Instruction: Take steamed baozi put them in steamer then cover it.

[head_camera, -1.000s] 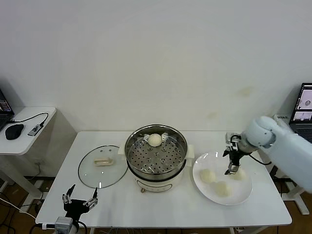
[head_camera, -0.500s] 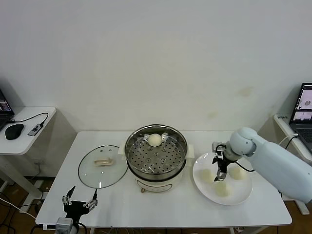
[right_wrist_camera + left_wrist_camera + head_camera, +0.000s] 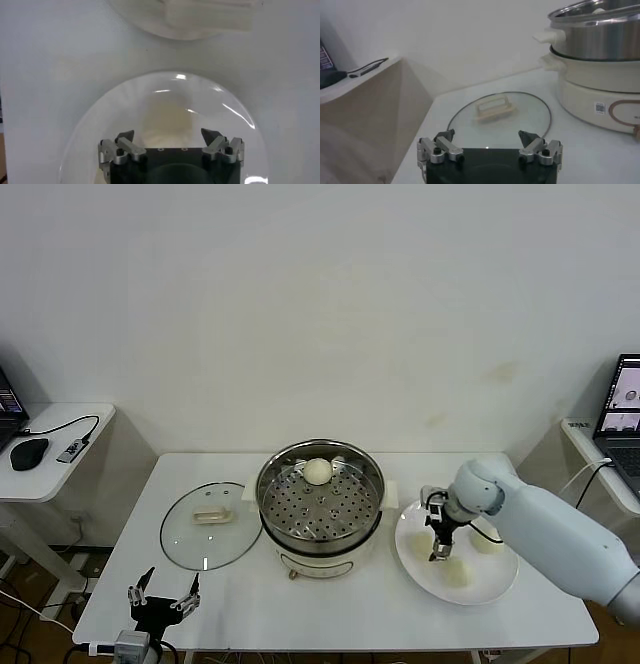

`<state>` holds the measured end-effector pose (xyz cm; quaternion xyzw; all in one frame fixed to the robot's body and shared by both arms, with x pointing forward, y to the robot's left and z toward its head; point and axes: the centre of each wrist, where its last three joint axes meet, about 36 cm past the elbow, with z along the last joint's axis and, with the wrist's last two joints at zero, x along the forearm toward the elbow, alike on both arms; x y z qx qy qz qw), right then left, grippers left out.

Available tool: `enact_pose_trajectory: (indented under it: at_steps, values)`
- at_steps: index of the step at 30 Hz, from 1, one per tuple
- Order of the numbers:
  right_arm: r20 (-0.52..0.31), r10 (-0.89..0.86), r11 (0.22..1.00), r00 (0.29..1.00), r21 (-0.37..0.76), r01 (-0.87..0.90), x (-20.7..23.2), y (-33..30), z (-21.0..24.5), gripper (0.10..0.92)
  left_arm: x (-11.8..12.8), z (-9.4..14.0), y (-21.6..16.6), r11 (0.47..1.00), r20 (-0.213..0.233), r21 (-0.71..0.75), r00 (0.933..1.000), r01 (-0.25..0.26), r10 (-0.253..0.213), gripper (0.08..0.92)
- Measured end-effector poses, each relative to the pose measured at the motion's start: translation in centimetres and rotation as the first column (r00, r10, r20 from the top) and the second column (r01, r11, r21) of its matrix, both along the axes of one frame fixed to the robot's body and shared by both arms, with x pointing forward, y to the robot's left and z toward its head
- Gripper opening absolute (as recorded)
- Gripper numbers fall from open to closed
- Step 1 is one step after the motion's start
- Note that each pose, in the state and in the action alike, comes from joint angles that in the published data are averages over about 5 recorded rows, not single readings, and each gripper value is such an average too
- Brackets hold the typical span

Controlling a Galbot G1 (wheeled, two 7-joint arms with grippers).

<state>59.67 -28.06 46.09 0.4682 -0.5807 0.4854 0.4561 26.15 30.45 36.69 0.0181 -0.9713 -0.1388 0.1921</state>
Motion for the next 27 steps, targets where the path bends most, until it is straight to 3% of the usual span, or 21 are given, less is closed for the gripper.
enact_pose_trajectory:
  at_steps: [12,20,27]
  values:
    - [-0.001,0.002,1.0,1.0,-0.006,-0.002,-0.1,0.1,-0.9,0.822,0.0,-0.3,0.0,1.0,-0.004,-0.002,1.0,-0.002,0.002,0.823]
    - [0.002,-0.008,1.0,1.0,-0.006,0.008,-0.1,-0.3,-0.9,0.663,0.0,-0.3,0.0,1.0,-0.006,-0.001,1.0,-0.002,0.002,0.823]
    - [0.008,-0.024,1.0,1.0,-0.002,0.024,0.0,-1.0,-0.3,0.61,0.1,-0.3,0.0,1.0,-0.003,-0.001,1.0,-0.003,0.003,0.823]
